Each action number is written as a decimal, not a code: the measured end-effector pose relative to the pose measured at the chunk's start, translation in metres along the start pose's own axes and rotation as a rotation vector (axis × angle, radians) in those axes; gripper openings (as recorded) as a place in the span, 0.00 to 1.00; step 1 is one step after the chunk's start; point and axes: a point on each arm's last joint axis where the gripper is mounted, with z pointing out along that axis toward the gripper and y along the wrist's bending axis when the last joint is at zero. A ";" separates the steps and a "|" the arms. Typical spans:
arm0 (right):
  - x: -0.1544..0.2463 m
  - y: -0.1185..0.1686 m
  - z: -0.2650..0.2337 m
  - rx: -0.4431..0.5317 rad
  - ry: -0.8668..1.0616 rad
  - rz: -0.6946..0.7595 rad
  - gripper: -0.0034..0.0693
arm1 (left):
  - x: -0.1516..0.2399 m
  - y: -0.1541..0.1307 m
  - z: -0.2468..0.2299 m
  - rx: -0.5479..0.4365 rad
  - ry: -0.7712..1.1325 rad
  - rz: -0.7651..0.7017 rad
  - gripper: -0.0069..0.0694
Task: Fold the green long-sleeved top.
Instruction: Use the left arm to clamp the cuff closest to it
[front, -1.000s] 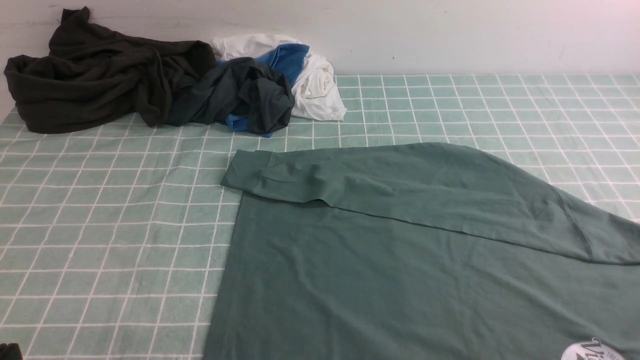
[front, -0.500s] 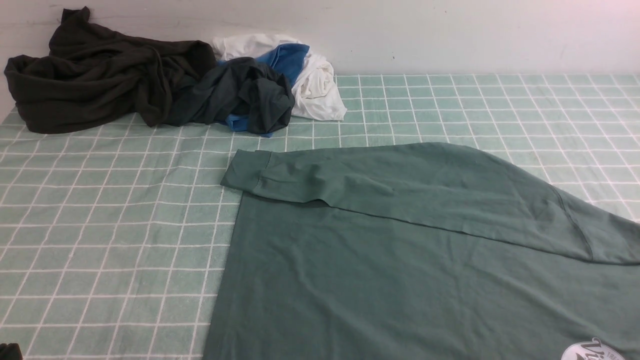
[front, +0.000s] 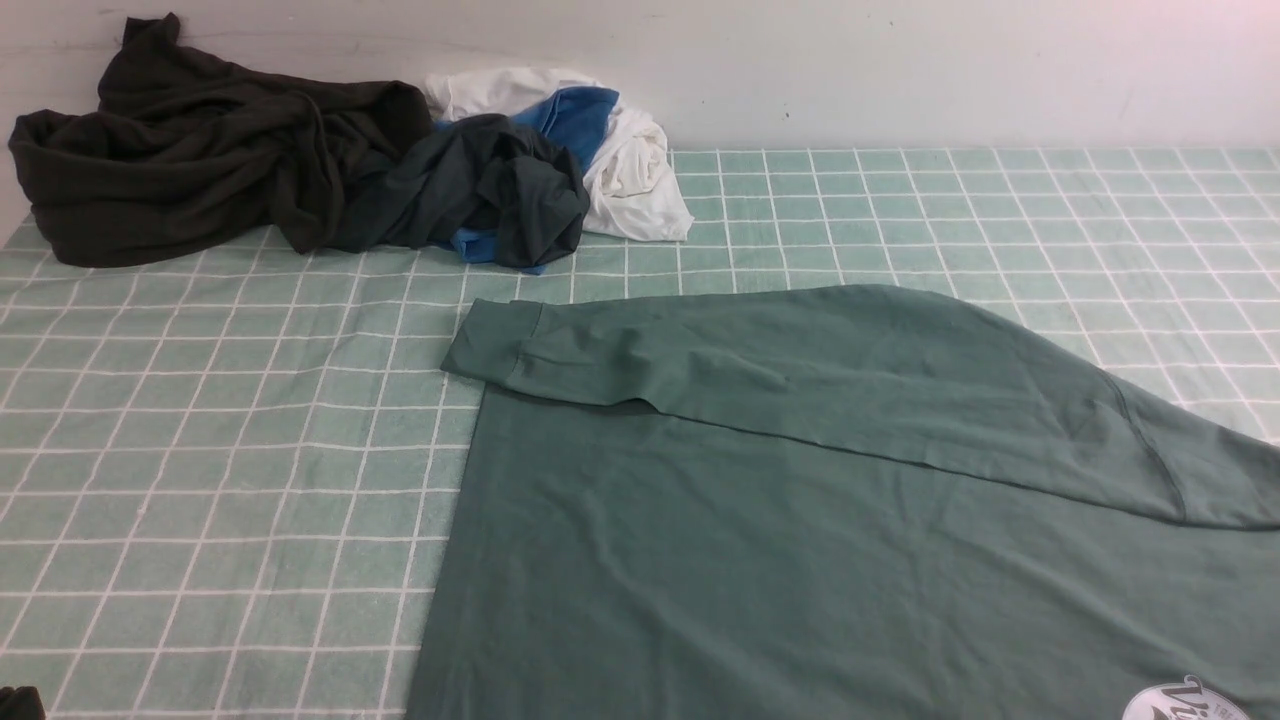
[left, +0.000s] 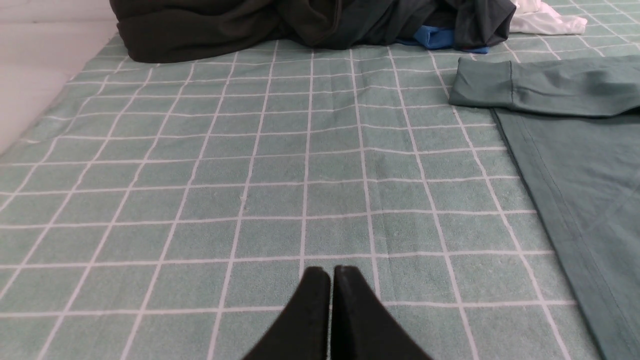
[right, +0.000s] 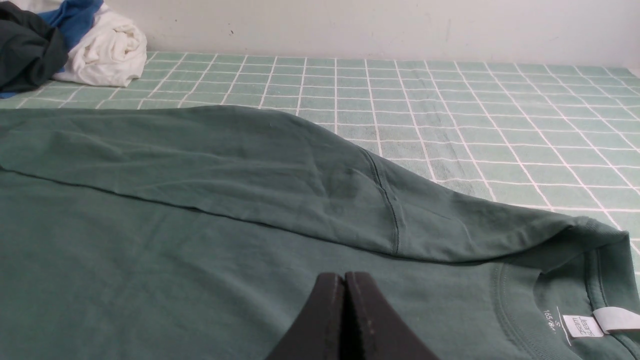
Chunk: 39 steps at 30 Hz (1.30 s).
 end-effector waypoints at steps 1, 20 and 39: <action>0.000 0.000 0.000 0.000 0.000 0.000 0.03 | 0.000 0.000 0.000 0.000 0.000 0.000 0.09; 0.000 0.000 0.000 -0.003 0.000 0.010 0.03 | 0.000 0.000 0.000 0.001 0.000 -0.002 0.09; 0.000 0.004 0.000 -0.039 0.003 0.144 0.03 | -0.003 -0.019 -0.001 0.224 0.023 -0.717 0.09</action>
